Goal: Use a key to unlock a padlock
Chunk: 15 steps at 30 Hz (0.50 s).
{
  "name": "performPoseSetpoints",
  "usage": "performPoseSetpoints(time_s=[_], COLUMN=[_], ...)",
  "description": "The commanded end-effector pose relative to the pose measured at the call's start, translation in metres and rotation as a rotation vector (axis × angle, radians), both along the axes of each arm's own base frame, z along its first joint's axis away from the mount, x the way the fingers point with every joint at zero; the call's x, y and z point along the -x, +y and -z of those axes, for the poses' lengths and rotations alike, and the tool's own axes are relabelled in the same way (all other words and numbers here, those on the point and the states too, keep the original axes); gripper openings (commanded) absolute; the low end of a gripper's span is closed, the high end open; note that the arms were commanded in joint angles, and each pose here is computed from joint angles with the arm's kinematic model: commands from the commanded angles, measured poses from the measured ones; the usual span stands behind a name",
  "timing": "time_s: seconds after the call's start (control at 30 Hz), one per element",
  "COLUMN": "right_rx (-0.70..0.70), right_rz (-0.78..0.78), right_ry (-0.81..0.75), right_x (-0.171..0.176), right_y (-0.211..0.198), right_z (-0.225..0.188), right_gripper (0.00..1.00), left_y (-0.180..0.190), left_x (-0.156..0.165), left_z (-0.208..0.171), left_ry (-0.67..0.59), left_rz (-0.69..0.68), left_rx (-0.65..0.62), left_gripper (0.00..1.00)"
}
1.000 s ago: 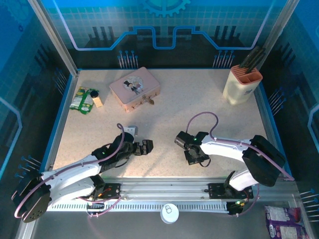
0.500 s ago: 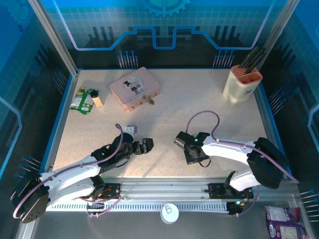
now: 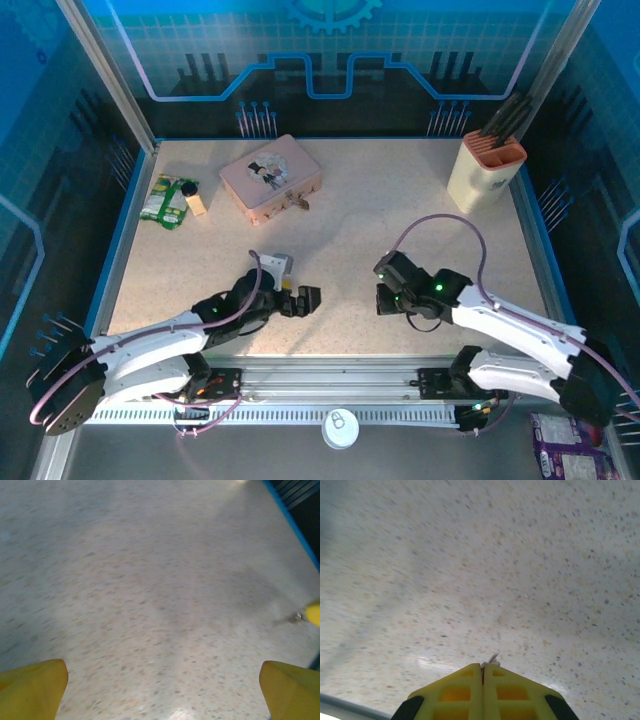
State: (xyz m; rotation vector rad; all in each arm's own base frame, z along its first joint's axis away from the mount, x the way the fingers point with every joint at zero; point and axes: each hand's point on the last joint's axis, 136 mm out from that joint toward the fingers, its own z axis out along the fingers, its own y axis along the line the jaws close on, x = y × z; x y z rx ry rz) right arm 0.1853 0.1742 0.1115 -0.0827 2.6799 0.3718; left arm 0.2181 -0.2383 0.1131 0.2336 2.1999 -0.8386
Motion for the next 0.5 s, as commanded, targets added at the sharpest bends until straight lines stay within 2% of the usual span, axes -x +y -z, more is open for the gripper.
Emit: performPoseSetpoints(time_s=[0.0,0.23,0.27,0.4,0.47], right_rx=[-0.133,-0.262,-0.300,-0.357,-0.360], right_rz=[-0.040,-0.074,-0.080,-0.123,-0.128], right_ry=[-0.053,-0.144,-0.173,-0.219,-0.236], right_x=[-0.007,-0.014,-0.018,-0.020,-0.022], right_y=[0.021,0.038,0.044,0.055,0.057], right_z=[-0.036,-0.085,-0.102,-0.124,-0.131], right_gripper=[0.00,0.00,0.00,0.00,0.00], left_y=[-0.030,-0.061,-0.063,-0.078,-0.089], left_x=[0.004,0.010,0.010,0.010,0.012], left_z=[-0.035,-0.065,-0.069,-0.073,-0.073], left_ry=[-0.207,-0.503,-0.553,-0.711,-0.773], left_rz=[0.172,0.343,0.355,0.437,0.503], left_rx=[0.043,0.085,0.090,0.061,0.048], left_gripper=[0.98,0.92,0.90,0.83,0.74])
